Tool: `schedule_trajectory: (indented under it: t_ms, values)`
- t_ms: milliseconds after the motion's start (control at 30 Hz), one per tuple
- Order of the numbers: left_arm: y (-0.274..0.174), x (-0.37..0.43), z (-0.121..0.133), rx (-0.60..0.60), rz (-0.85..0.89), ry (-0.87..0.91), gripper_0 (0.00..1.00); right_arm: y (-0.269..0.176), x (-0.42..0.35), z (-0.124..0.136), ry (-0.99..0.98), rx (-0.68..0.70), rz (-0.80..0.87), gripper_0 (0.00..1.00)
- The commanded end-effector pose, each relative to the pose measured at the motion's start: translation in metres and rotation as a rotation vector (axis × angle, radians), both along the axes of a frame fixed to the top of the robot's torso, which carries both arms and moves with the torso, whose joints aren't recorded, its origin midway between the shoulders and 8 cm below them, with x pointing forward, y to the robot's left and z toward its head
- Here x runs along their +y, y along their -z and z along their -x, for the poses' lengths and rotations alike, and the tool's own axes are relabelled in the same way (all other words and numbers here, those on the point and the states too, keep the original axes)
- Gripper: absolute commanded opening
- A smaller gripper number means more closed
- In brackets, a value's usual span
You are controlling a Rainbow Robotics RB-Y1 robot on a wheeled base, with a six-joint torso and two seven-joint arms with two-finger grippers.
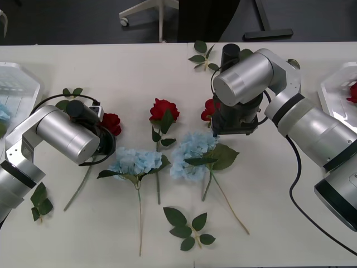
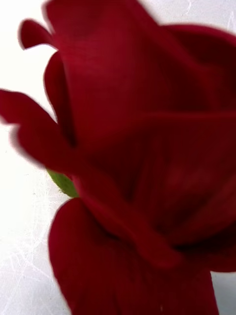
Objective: Place the red flowers into the right box and the blue flowers into the left box. If a person shows an open palm, hand one flower to the person first, then continue sorting.
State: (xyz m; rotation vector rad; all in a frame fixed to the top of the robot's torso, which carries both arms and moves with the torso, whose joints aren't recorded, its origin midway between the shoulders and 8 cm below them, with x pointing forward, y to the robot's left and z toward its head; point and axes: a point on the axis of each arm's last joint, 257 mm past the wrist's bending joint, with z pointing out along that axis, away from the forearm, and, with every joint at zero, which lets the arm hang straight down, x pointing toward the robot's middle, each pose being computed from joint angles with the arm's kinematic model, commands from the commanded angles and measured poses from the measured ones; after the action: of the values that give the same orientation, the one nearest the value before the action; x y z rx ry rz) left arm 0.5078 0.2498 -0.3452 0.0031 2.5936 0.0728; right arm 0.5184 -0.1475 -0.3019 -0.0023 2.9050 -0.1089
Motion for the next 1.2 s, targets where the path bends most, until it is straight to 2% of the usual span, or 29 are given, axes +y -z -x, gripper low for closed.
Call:
schedule_trajectory:
  t_ms: [33, 167, 333, 367, 400, 433, 467, 500, 600, 633, 667, 700, 1000, 1200]
  values:
    - [-0.005, 0.011, -0.006, -0.005, -0.067, 0.064, 0.0, -0.011, 0.036, 0.004, 0.002, 0.003, -0.092, 0.95]
    - [-0.037, 0.02, -0.014, -0.054, -0.062, 0.078, 0.0, -0.02, 0.045, 0.003, -0.011, -0.008, -0.108, 0.96]
    - [-0.092, 0.035, -0.007, -0.059, -0.055, 0.119, 0.0, -0.019, 0.047, 0.001, -0.013, -0.017, -0.111, 0.96]
    - [-0.106, 0.041, -0.002, -0.054, -0.059, 0.131, 0.0, -0.018, 0.047, 0.001, -0.013, -0.017, -0.11, 0.83]
    - [-0.121, 0.043, 0.002, -0.057, -0.057, 0.147, 0.0, -0.018, 0.045, 0.001, -0.01, -0.016, -0.107, 0.67]
    - [-0.128, 0.045, 0.005, -0.059, -0.056, 0.156, 0.0, -0.018, 0.045, 0.001, -0.01, -0.018, -0.105, 0.6]
    - [-0.142, 0.044, 0.009, -0.066, -0.05, 0.181, 0.0, -0.016, 0.045, 0.001, -0.008, -0.019, -0.105, 0.48]
    - [-0.149, 0.042, 0.011, -0.073, -0.04, 0.194, 0.0, -0.015, 0.044, 0.001, -0.006, -0.02, -0.105, 0.43]
    - [-0.19, 0.0, 0.028, -0.146, 0.096, 0.293, 0.0, -0.009, 0.047, -0.001, -0.002, -0.033, -0.124, 0.17]
    - [-0.198, -0.011, 0.031, -0.165, 0.125, 0.315, 0.0, -0.007, 0.047, -0.001, -0.002, -0.035, -0.127, 0.13]
    - [-0.211, -0.036, 0.038, -0.198, 0.188, 0.345, 0.0, -0.007, 0.047, -0.002, 0.002, -0.04, -0.133, 0.04]
    - [-0.224, -0.061, 0.045, -0.237, 0.263, 0.359, 0.0, -0.005, 0.048, -0.002, 0.002, -0.042, -0.135, 0.0]
    - [-0.316, -0.176, 0.065, -0.467, 0.73, 0.368, 0.0, 0.003, 0.046, -0.009, 0.026, -0.059, -0.151, 0.0]
    - [-0.348, -0.229, 0.068, -0.586, 0.911, 0.391, 0.0, -0.006, 0.044, -0.015, 0.044, -0.068, -0.175, 0.0]
